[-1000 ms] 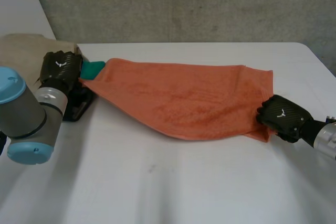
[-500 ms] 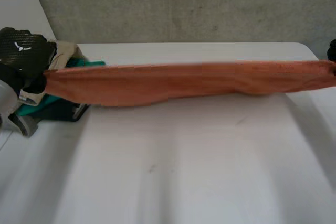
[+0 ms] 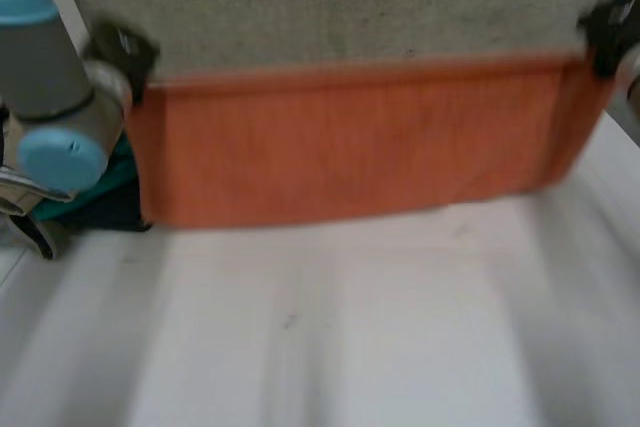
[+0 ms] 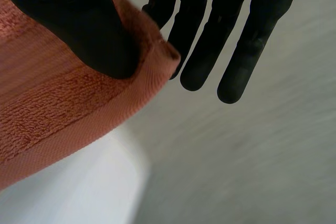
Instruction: Fold the laundry.
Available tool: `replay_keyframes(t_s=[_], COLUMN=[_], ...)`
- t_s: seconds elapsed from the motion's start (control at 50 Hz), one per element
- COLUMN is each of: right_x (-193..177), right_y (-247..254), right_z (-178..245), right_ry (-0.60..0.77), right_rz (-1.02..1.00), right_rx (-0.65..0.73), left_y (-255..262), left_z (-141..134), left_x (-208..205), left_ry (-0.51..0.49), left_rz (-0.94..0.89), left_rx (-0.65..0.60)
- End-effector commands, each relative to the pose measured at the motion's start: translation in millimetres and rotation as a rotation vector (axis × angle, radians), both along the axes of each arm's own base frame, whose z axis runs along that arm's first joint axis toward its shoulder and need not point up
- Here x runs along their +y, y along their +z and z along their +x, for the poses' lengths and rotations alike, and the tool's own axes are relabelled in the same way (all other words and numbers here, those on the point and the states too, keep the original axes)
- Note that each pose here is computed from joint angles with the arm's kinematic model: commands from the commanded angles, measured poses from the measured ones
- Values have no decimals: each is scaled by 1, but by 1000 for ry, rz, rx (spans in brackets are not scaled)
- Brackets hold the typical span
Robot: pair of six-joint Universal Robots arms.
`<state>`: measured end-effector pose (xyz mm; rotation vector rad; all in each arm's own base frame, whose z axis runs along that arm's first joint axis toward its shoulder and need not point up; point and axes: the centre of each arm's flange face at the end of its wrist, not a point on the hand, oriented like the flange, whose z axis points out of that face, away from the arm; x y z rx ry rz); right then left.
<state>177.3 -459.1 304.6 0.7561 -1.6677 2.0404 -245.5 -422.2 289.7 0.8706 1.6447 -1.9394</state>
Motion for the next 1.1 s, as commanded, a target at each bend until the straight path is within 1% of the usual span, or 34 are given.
replay_keyframes(t_s=[0.02, 0.04, 0.08, 0.2, 0.36, 0.38, 0.48, 0.52, 0.54, 0.6, 0.62, 0.66, 0.68, 0.72, 0.74, 0.8, 0.86, 0.9, 0.96, 1.0, 1.1], right_x=[-11, -11, -8, -6, -7, -6, 2, 9, 14, 24, 32, 43, 53, 67, 80, 106, 147, 157, 156, 147, 113], right_y=[79, 80, 75, 46, -21, -39, -83, -95, -105, -118, -125, -127, -127, -124, -121, -116, -105, -98, -95, -98, -119], right_z=[-10, -11, -6, 6, 11, 11, 9, 10, 7, 4, -1, -6, -12, -22, -32, -46, -65, -71, -73, -71, -65], right_ry=[80, 89, 137, 199, 230, 231, 212, 212, 203, 192, 180, 166, 153, 131, 109, 84, 90, 104, 112, 107, 85], right_rz=[-505, -521, -510, -387, -153, -99, 47, 95, 142, 211, 270, 328, 385, 459, 522, 656, 844, 860, 819, 780, 709], right_rx=[-221, -226, -220, -200, -175, -163, -112, -92, -69, -36, -9, 24, 60, 111, 155, 233, 321, 362, 390, 376, 282], left_y=[117, 117, 102, 60, -13, -30, -80, -93, -106, -122, -129, -134, -138, -140, -140, -136, -125, -117, -109, -107, -101], left_z=[5, 5, 1, 3, 3, 1, -7, -8, -8, -6, -3, 1, 6, 12, 19, 30, 51, 58, 57, 53, 44], left_x=[-14, -14, -13, -13, -3, 1, 15, 23, 31, 46, 58, 72, 86, 102, 119, 146, 188, 204, 204, 195, 155], left_ry=[-26, -33, -70, -62, -63, -74, -112, -115, -115, -110, -101, -91, -81, -70, -62, -53, -42, -60, -105, -136, -108], left_rz=[-645, -651, -607, -464, -246, -199, -55, -7, 45, 134, 199, 265, 334, 407, 479, 584, 747, 794, 763, 726, 600], left_rx=[289, 297, 287, 271, 247, 238, 193, 181, 167, 139, 117, 91, 61, 23, -20, -87, -177, -202, -197, -187, -157])
